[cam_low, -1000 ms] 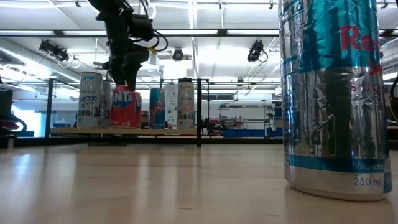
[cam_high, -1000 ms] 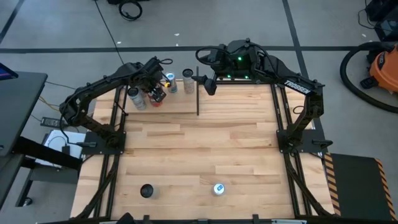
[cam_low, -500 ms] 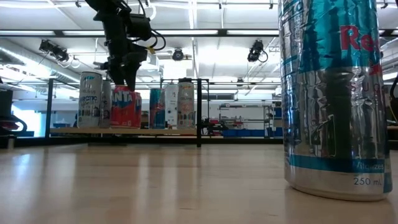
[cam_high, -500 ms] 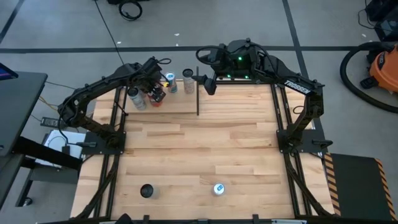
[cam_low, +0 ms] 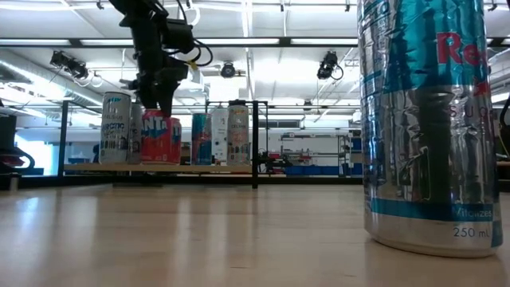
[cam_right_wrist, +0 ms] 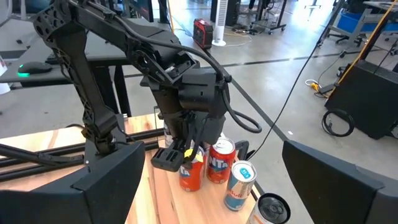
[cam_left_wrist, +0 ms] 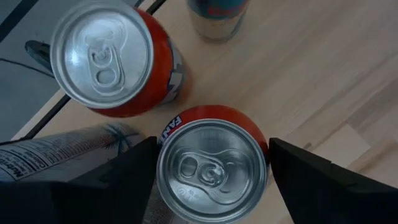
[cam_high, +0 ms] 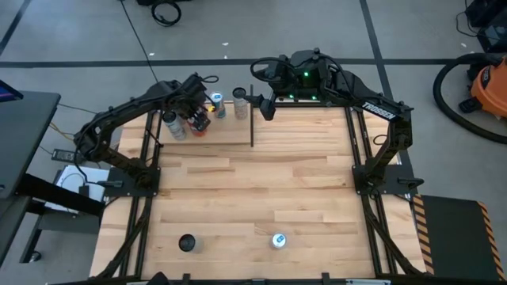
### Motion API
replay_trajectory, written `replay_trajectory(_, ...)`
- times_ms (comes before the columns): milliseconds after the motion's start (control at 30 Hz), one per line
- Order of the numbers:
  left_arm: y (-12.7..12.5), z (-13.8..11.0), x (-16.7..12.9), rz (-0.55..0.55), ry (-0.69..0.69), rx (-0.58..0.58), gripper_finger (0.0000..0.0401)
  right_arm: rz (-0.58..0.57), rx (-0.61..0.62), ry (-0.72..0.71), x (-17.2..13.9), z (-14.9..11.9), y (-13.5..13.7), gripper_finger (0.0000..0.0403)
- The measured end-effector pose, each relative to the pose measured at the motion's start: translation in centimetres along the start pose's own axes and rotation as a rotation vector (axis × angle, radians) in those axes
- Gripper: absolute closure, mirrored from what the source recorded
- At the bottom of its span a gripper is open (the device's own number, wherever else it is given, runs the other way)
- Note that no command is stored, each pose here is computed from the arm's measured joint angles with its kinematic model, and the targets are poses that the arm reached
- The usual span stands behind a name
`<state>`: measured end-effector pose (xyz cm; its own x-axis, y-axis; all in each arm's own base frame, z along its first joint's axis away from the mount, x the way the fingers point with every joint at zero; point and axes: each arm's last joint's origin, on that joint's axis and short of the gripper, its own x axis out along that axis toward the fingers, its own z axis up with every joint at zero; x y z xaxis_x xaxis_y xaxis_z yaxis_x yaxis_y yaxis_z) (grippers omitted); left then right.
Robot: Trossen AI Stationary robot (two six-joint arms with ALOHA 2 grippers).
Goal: Place canned beverage on shelf
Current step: Put the orange soda can aligned with the other orange soda can on the shelf, then put the blue soda can aligned with the other blue soda can on the shelf
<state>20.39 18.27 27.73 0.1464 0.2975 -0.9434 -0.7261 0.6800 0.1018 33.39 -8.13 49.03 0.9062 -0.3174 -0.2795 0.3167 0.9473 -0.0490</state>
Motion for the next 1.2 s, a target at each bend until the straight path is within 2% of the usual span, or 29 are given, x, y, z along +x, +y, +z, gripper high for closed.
replay_trajectory(133,0.0,0.0,0.0,0.003,0.004,-0.015,0.0087,0.000,0.000,0.000,0.0,0.0,0.0,0.0013)
replay_trajectory(433,0.0,0.1,-0.2,-0.005,-0.024,-0.006,0.0086,0.000,0.002,-0.017,0.0,0.2,0.0,0.0013)
replay_trajectory(867,0.5,-0.9,-4.1,-0.018,-0.199,-0.026,0.0086,0.000,-0.014,-0.014,0.0,0.1,0.0,0.0013)
replay_trajectory(1000,0.6,-1.7,-5.9,-0.041,-0.266,-0.025,0.0086,0.009,-0.066,0.092,-0.2,-0.8,0.1,0.0013)
replay_trajectory(1200,-0.4,-3.1,-8.7,-0.175,-0.379,0.036,0.0086,0.051,-0.091,0.342,-1.7,-3.0,1.2,0.0013)
